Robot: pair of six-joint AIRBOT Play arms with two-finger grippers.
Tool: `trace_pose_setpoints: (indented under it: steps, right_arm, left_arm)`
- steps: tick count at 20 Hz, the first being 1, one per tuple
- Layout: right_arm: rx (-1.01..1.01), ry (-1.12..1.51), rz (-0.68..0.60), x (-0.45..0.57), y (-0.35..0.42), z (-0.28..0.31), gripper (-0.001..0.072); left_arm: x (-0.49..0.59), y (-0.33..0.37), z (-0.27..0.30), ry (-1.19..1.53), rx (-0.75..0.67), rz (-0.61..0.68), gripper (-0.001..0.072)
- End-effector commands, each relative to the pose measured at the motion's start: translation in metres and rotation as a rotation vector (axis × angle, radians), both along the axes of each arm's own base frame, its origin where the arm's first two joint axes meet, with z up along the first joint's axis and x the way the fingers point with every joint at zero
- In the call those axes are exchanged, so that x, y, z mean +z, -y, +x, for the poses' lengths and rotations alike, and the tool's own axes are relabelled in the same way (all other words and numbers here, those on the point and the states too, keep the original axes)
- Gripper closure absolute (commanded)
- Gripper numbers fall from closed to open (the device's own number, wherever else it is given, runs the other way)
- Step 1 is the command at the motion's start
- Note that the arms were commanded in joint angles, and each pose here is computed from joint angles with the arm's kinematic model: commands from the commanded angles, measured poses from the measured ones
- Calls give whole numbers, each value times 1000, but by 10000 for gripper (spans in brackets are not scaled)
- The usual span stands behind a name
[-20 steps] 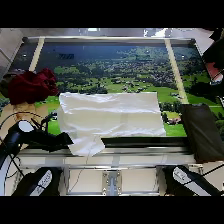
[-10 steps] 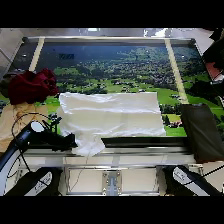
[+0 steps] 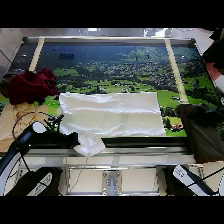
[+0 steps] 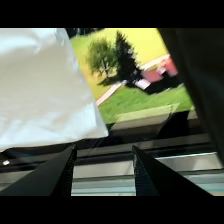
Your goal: Fold the shirts.
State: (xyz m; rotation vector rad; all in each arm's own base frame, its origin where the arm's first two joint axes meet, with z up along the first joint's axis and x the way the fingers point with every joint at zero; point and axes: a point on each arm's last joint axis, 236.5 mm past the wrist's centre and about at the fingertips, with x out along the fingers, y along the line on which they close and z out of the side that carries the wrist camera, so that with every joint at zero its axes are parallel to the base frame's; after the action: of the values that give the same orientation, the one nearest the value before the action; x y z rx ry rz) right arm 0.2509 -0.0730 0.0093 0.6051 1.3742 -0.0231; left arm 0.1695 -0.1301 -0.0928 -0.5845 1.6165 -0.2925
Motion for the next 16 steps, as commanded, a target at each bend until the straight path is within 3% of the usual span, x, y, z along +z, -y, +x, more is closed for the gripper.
trace_pose_setpoints:
  steps: [1,6,16]
  right_arm:
    - [-144,-88,237,-70,-46,-37,317]
    - [-197,-90,287,-117,-87,-46,315]
    - [-236,-6,237,-123,-85,-18,333]
  left_arm:
    - [6,1,3,33,1,-2,695]
    - [6,1,3,33,1,-2,695]
    - [6,1,3,33,1,-2,695]
